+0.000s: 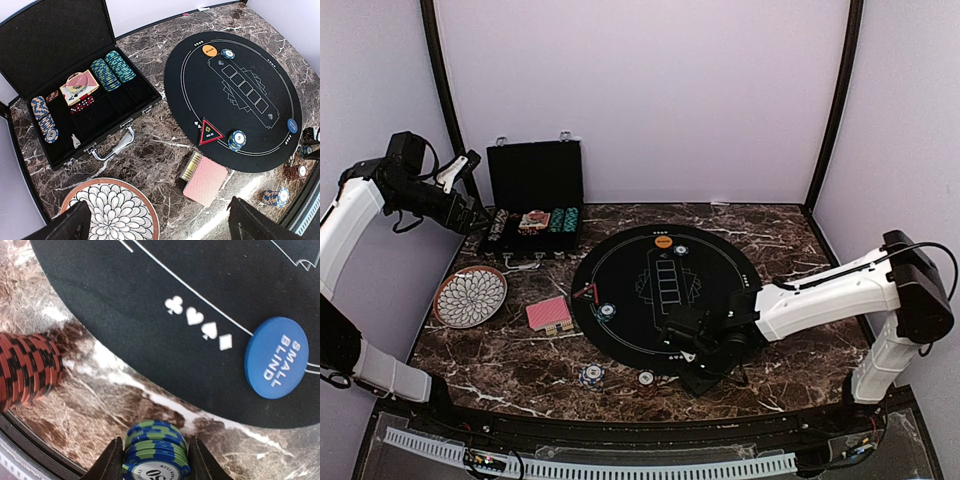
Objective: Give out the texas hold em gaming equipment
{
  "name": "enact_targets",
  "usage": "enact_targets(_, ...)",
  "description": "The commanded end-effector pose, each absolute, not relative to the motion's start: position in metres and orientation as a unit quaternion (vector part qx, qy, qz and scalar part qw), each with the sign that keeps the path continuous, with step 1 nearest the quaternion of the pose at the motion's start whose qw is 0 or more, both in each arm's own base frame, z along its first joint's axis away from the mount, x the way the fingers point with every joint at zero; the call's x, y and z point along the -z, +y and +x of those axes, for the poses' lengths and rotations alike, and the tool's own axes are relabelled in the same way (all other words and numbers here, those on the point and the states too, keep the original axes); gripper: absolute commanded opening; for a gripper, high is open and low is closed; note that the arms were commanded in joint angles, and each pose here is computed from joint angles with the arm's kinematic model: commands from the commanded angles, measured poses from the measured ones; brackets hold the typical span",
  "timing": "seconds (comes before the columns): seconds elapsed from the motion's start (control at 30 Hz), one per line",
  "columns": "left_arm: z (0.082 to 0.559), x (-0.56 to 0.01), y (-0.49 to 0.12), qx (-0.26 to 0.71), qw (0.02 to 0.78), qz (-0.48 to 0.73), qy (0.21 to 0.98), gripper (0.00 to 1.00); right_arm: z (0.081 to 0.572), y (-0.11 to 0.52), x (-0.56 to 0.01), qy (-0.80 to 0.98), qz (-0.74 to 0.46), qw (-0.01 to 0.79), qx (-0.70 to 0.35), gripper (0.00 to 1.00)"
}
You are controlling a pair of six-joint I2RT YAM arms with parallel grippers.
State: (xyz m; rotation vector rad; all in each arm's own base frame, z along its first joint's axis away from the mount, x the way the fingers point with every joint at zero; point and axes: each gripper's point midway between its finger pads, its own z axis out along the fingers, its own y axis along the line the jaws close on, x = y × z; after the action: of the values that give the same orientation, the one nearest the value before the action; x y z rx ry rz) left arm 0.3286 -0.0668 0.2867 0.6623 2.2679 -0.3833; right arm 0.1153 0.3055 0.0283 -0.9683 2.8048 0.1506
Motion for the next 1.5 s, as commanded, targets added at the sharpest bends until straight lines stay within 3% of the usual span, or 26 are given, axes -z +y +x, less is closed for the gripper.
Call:
enact_targets(0.0, 0.322, -0.296, -0.070, 0.150, 0.373, 0.265, 0.876, 0.99, 0.120, 0.313, -0.063, 0.937, -0.324, 0.114, -0.060, 0.13)
enact_targets(0.33, 0.322, -0.297, -0.071, 0.155, 0.373, 0.264, 0.876, 0.99, 0.140, 0.311, -0.094, 0.939, -0.310, 0.141, -0.051, 0.11)
enact_targets(0.8, 0.320, -0.298, -0.071, 0.152, 0.374, 0.268, 0.875, 0.99, 0.215, 0.255, -0.067, 0.965, -0.213, 0.154, -0.018, 0.11)
enact_targets(1.23, 0.320, -0.298, -0.072, 0.155, 0.373, 0.270, 0.874, 0.99, 0.236, 0.232, -0.028, 0.974, -0.176, 0.141, -0.012, 0.11)
enact_targets(1.47, 0.320, -0.298, -0.071, 0.151, 0.374, 0.270, 0.874, 0.99, 0.235, 0.230, -0.014, 0.976, -0.173, 0.129, -0.013, 0.21)
